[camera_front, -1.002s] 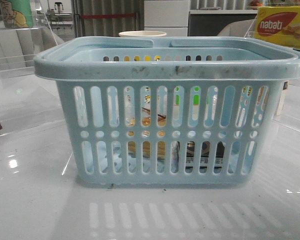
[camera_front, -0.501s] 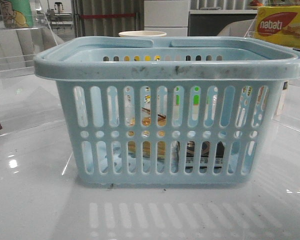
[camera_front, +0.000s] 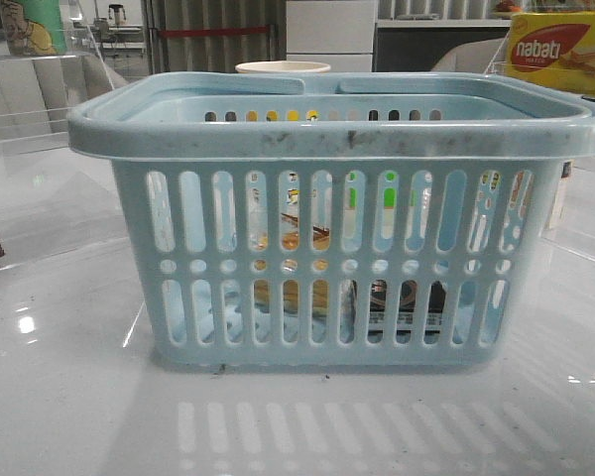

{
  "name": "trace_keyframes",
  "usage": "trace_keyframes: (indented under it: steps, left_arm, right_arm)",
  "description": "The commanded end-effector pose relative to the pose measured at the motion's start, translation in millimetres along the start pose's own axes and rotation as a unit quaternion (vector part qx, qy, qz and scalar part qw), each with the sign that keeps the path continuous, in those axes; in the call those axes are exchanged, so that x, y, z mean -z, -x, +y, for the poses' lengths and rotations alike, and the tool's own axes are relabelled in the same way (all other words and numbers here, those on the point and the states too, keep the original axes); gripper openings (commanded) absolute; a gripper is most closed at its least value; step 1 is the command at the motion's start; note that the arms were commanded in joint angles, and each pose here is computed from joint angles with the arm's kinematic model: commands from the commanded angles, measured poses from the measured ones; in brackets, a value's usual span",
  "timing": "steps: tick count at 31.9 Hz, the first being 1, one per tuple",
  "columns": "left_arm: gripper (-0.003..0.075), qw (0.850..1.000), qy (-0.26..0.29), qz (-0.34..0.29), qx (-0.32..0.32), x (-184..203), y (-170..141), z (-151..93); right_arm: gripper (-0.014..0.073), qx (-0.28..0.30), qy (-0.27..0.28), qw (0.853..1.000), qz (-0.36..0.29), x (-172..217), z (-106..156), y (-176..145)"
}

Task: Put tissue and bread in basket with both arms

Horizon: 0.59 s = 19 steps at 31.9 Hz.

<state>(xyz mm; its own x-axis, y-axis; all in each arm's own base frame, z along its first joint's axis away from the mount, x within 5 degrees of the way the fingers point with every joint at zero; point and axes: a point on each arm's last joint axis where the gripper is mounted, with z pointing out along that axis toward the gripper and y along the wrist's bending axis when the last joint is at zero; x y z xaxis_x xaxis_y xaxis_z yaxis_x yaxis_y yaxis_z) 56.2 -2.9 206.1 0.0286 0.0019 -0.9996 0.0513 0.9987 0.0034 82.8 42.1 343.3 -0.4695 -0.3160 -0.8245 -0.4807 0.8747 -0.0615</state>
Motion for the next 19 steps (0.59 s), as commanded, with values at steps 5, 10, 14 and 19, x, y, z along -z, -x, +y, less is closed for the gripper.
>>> trace_keyframes:
  steps: [5, 10, 14, 19]
  left_arm:
    - [0.0090, 0.998, -0.003, -0.055, 0.005, 2, 9, 0]
    - [0.0090, 0.998, -0.003, -0.055, 0.005, 2, 9, 0]
    - [0.0090, 0.998, -0.003, -0.055, 0.005, 2, 9, 0]
    - [0.0090, 0.998, -0.003, -0.055, 0.005, 2, 9, 0]
  right_arm:
    - [0.0053, -0.034, -0.070, 0.988, -0.137, 10, -12, -4]
    - [0.0053, -0.054, -0.143, 0.963, -0.222, 10, -18, -30]
    - [0.0053, -0.059, -0.187, 0.942, -0.273, 8, -19, -53]
    - [0.0053, -0.062, -0.219, 0.928, -0.296, -3, -17, -82]
